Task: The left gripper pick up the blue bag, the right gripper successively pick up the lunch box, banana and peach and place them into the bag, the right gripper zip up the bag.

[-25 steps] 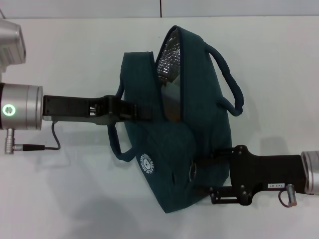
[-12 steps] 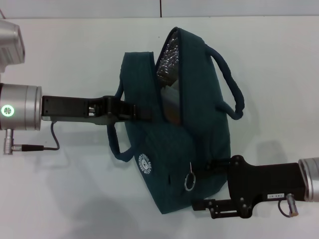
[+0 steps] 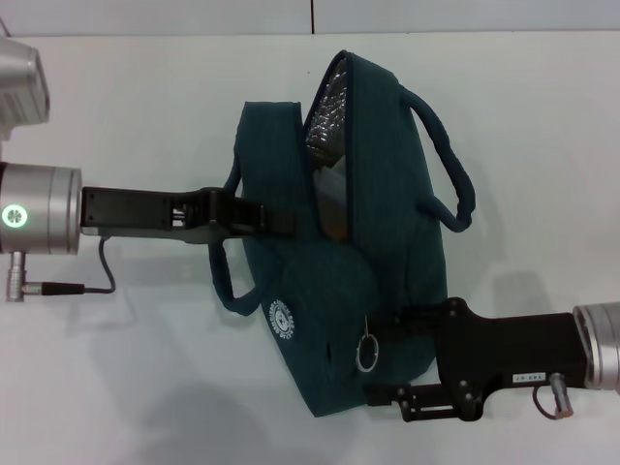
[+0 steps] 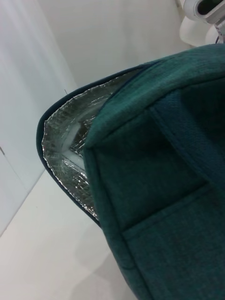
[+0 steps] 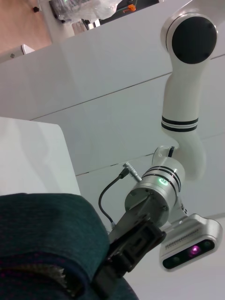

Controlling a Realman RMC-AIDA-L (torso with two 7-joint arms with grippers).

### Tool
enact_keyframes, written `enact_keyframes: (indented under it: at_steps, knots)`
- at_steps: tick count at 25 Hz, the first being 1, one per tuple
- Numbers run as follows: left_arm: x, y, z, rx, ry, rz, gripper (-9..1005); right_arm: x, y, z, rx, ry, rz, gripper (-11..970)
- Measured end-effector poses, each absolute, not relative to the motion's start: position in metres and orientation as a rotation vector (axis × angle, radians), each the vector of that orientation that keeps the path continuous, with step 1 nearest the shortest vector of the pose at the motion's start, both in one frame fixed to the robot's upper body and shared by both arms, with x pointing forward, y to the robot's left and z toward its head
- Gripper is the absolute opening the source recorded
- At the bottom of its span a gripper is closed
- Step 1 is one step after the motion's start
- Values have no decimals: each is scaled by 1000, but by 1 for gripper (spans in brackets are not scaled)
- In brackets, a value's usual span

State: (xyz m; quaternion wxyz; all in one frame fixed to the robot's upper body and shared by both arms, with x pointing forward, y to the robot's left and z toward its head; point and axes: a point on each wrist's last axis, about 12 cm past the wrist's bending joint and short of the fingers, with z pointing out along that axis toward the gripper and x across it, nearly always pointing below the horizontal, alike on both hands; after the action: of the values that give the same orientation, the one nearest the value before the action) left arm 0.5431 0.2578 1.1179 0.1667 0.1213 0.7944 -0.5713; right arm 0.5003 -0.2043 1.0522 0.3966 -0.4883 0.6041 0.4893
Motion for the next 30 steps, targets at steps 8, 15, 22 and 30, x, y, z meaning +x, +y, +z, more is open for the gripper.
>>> enact_keyframes:
  at_steps: [8, 15, 22, 30]
  knots:
    - [540, 261, 1115, 330, 2265, -1630, 49, 496, -206, 1051, -1241, 1532, 1257, 632]
    - [539, 261, 1115, 333, 2265, -1635, 49, 493, -206, 1049, -1250, 1530, 1267, 546]
    - [539, 261, 1116, 334, 2265, -1638, 49, 494, -206, 1050, -1241, 1526, 1262, 515]
    - [539, 261, 1116, 333, 2266, -1638, 49, 493, -208, 1050, -1218, 1523, 1262, 499]
